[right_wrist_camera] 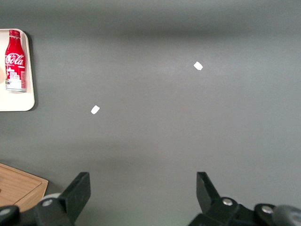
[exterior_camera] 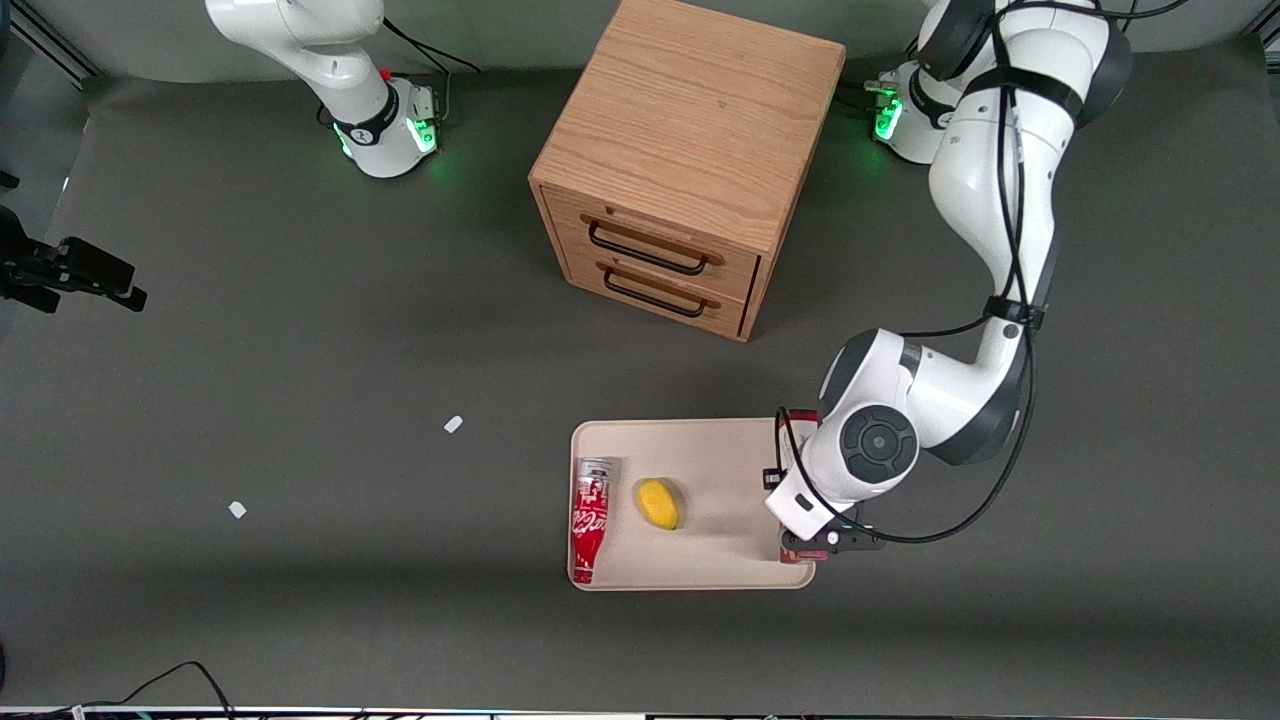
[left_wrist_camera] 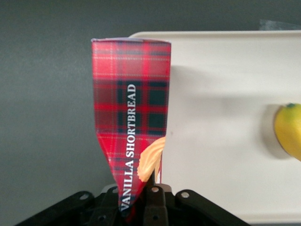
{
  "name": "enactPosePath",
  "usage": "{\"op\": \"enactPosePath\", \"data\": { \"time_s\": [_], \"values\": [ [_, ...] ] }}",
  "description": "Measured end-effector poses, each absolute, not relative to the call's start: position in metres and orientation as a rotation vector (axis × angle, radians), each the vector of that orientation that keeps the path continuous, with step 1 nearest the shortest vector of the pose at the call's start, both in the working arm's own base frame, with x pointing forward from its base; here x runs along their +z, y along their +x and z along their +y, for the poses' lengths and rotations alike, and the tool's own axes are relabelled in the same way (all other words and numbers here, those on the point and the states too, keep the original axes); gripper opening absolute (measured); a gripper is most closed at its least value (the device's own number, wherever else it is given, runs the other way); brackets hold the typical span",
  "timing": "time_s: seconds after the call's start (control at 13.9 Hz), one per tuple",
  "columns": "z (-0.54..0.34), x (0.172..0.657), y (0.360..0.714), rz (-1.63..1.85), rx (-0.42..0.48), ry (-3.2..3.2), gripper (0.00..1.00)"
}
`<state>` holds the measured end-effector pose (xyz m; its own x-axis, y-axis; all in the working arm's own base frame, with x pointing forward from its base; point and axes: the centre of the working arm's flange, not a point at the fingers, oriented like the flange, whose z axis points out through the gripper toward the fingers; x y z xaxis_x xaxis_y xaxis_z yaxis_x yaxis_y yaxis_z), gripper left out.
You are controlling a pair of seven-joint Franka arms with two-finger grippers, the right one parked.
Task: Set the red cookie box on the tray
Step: 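Lower the cookie box onto the tray beside the lemon, then open the left gripper and raise it away from the tray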
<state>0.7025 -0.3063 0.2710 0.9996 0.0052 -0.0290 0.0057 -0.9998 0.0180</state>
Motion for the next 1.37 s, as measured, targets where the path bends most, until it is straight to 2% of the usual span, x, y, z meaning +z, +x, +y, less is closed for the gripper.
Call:
{"op": "enactPosePath", "data": {
  "time_s": [0.72, 0.79, 0.86, 1.15, 1.37],
  "values": [
    [-0.314, 0.241, 0.702, 0.048, -0.025, 3.121, 0.13],
    [-0.314, 0.240, 0.702, 0.042, -0.021, 3.128, 0.18],
    [-0.314, 0.240, 0.702, 0.037, -0.014, 3.137, 0.26],
    [-0.318, 0.241, 0.701, 0.048, 0.002, 3.142, 0.70],
    [-0.319, 0.241, 0.701, 0.053, 0.005, 3.141, 0.99]
  ]
}}
